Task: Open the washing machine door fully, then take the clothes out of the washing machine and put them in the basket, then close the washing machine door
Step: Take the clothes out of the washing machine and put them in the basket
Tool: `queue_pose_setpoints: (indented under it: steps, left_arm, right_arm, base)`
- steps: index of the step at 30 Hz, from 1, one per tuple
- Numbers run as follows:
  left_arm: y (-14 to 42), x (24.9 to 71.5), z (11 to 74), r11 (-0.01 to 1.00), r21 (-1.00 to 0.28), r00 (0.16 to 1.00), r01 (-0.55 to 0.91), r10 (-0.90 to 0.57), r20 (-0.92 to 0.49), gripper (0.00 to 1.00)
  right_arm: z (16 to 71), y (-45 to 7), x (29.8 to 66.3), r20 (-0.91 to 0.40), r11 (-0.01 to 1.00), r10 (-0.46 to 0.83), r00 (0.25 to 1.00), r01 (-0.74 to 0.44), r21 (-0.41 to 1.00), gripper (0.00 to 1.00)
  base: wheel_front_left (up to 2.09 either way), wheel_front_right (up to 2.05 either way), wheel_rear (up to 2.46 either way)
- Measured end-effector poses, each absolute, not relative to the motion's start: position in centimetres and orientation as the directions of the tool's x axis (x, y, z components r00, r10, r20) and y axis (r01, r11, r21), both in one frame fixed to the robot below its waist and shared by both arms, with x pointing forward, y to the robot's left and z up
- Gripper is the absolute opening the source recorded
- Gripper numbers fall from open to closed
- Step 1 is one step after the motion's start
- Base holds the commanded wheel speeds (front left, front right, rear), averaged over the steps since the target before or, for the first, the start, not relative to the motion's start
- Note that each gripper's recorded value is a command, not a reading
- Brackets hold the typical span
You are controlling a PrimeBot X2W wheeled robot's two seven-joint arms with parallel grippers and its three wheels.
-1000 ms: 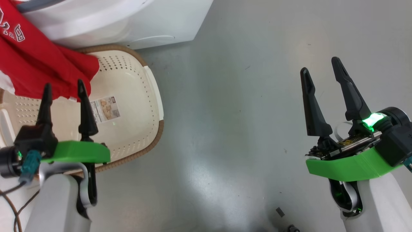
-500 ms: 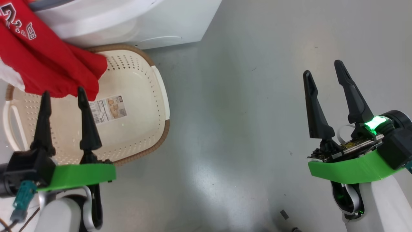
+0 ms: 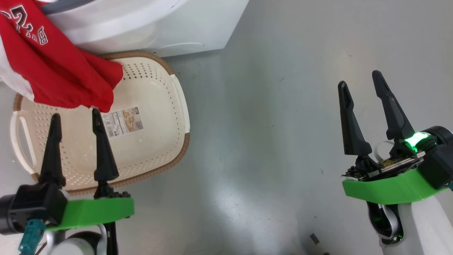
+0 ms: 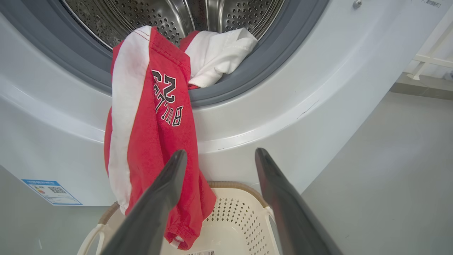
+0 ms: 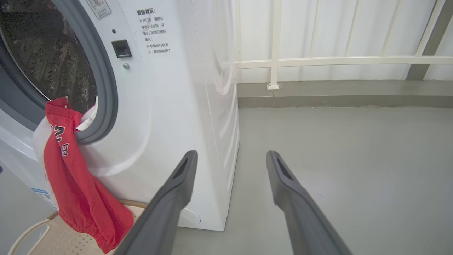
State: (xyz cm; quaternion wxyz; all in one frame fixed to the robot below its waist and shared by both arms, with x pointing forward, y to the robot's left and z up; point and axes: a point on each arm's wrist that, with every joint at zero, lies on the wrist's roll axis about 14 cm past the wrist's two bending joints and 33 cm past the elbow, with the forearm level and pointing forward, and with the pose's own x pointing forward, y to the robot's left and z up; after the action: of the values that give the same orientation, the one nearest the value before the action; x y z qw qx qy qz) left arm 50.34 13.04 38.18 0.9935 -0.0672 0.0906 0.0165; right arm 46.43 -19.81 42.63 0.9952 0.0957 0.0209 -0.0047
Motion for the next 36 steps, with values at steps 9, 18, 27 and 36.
queue_pose_setpoints:
  steps: [9,18,27,36]
  left_arm:
    - [13.5,50.4,38.2,0.994,-0.096,0.983,-0.052,0.034,-0.183,1.00]
    - [14.5,51.1,36.2,0.996,-0.057,0.974,-0.068,0.055,-0.220,1.00]
    - [15.1,54.4,35.4,0.996,-0.041,0.979,-0.085,0.075,-0.191,1.00]
    - [15.7,57.2,35.3,0.996,-0.006,0.982,-0.091,0.089,-0.167,1.00]
  right_arm:
    - [42.7,-19.8,46.4,-0.041,0.982,-0.004,0.999,0.012,0.187,1.00]
    - [42.5,-19.7,46.3,-0.050,0.983,-0.001,0.999,0.011,0.185,1.00]
    - [42.5,-19.9,46.0,-0.056,0.984,-0.006,0.998,0.016,0.179,1.00]
    - [42.6,-20.4,45.8,-0.056,0.984,-0.020,0.998,0.030,0.177,1.00]
  base:
    - [0.00,0.00,0.00]
    - [0.00,0.00,0.00]
    - [0.00,0.00,0.00]
    - [0.00,0.00,0.00]
